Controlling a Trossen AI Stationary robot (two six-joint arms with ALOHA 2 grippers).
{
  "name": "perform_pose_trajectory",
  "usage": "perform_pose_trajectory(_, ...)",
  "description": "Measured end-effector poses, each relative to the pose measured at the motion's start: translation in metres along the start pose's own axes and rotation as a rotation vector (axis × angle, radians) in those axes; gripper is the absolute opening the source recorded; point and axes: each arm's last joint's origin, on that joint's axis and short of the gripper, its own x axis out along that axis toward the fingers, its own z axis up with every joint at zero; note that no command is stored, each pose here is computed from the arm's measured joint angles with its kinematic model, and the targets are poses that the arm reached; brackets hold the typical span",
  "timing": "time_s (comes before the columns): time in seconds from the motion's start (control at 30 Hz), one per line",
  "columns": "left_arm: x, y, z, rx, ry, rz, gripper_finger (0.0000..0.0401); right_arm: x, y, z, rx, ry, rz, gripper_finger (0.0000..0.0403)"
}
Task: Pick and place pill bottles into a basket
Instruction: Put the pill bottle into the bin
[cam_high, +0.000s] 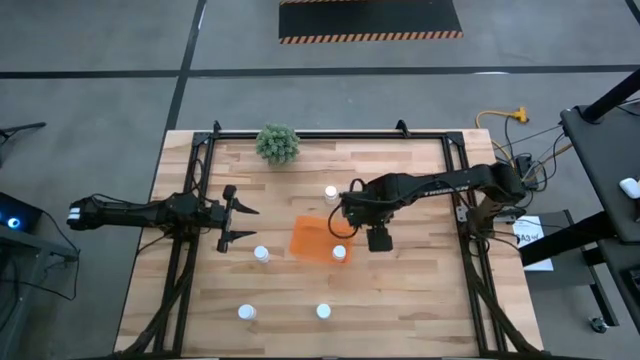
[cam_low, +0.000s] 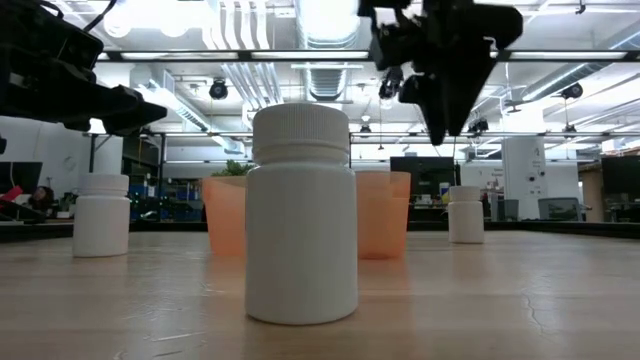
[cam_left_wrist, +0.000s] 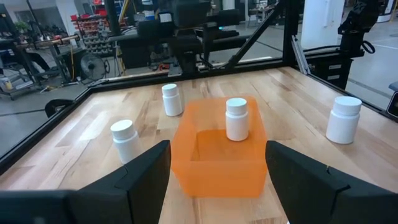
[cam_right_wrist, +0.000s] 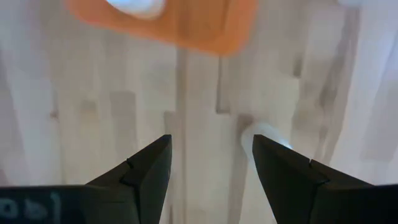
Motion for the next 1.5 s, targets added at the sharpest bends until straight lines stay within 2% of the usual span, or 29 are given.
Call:
perform_pose_trajectory(0.23, 0.0, 0.0, 0.0, 0.0, -0.001, 0.0, 0.0245, 0.003, -0.024, -0.025, 0.051, -0.074, -0.009, 0.0215)
perform_pose_trajectory(0.4, 0.0, 0.0, 0.0, 0.0, 0.0, 0.0, 0.0245, 0.008, -0.039, -0.039, 0.069, -0.067, -0.016, 0.0215)
perform_pose_trajectory(0.7, 0.0, 0.0, 0.0, 0.0, 0.001, 0.0, 0.0245, 0.025, -0.057, -0.045, 0.052, -0.056, -0.022, 0.0215)
perform_pose_trajectory(1.5, 0.0, 0.0, 0.0, 0.0, 0.0, 0.0, 0.0245, 0.046, -0.06, -0.051, 0.044, -0.073, -0.027, 0.0215)
